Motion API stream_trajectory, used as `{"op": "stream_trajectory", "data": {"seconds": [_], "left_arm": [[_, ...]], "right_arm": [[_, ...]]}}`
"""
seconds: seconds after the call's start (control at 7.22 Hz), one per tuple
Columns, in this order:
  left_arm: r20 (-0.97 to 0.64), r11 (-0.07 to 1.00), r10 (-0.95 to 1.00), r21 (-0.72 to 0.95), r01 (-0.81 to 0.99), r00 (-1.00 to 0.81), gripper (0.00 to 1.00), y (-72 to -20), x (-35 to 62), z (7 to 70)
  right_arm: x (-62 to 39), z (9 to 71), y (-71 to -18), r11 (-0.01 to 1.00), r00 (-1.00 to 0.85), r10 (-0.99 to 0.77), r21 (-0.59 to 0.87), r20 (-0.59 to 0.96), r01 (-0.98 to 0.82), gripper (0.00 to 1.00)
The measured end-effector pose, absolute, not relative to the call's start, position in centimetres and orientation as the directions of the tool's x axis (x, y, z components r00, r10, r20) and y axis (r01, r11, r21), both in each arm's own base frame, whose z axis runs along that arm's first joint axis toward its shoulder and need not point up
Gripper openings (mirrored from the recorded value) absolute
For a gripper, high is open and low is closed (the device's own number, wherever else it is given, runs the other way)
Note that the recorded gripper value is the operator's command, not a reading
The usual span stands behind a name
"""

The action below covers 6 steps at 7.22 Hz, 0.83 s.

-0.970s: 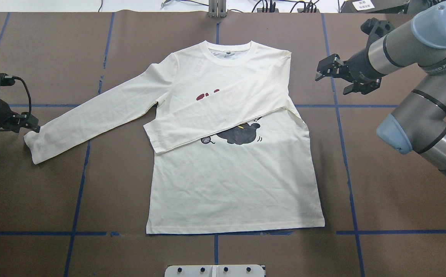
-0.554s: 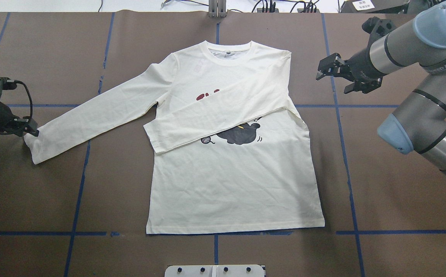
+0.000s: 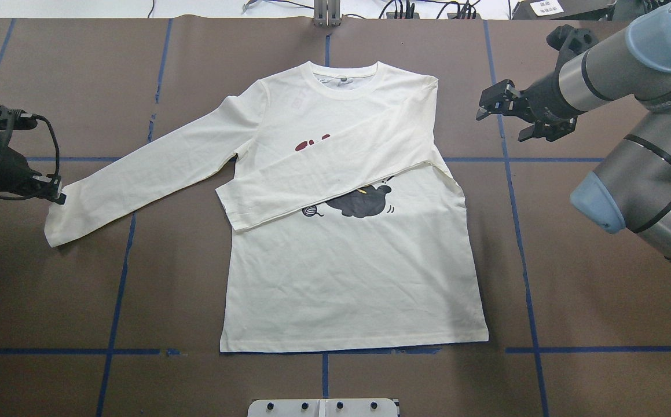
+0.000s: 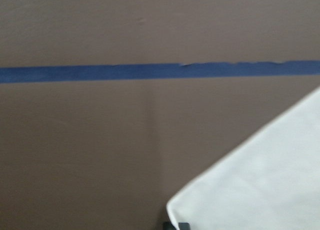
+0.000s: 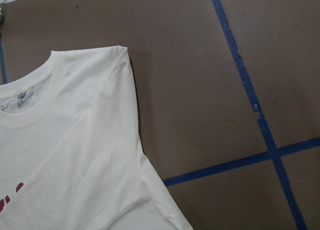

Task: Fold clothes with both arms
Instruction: 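Release the sleeve with the right gripper while the left gripper grasps the other cuff, then fold the other sleeve across the shirt with the left gripper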

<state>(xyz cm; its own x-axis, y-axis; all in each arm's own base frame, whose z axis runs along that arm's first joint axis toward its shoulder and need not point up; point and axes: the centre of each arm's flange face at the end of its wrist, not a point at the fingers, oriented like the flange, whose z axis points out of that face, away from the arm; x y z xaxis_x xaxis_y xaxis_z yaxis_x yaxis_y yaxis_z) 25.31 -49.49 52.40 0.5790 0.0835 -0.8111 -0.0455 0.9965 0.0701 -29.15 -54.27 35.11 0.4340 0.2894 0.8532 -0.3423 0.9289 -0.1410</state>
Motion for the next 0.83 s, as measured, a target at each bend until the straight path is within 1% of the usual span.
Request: {"op": "stream_trajectory", "data": {"seconds": [0.14,0.28,0.42,0.69,0.83], "left_arm": [[-0.848,0.995,0.103,0.08,-0.066,0.52,0.0,-48.6,25.2,46.3],[-0.88,0.995,0.095,0.082,-0.048,0.466,0.0,-48.7,25.8,39.7],[-0.914,0.999,0.049,0.048,-0.012,0.404,0.0,-50.2,28.9,32.1],[-0.944,0.997,-0.04,-0.015,0.077,0.328,0.0,-52.7,42.2,16.4],[-0.949,0.992,-0.048,-0.01,0.124,0.311,0.0,-52.5,48.0,11.5]], "right_arm": [[-28.2,35.7,-53.8,0.928,0.436,0.292,-0.142,0.851,-0.344,1.0],[-26.1,37.0,-53.4,0.926,0.441,0.295,-0.141,0.848,-0.349,1.0],[-22.8,38.8,-53.3,0.931,0.448,0.283,-0.13,0.848,-0.34,1.0],[-15.2,43.5,-52.4,0.95,0.475,0.224,-0.081,0.851,-0.301,1.0],[-12.6,45.1,-51.7,0.955,0.487,0.199,-0.056,0.85,-0.292,1.0]]}}
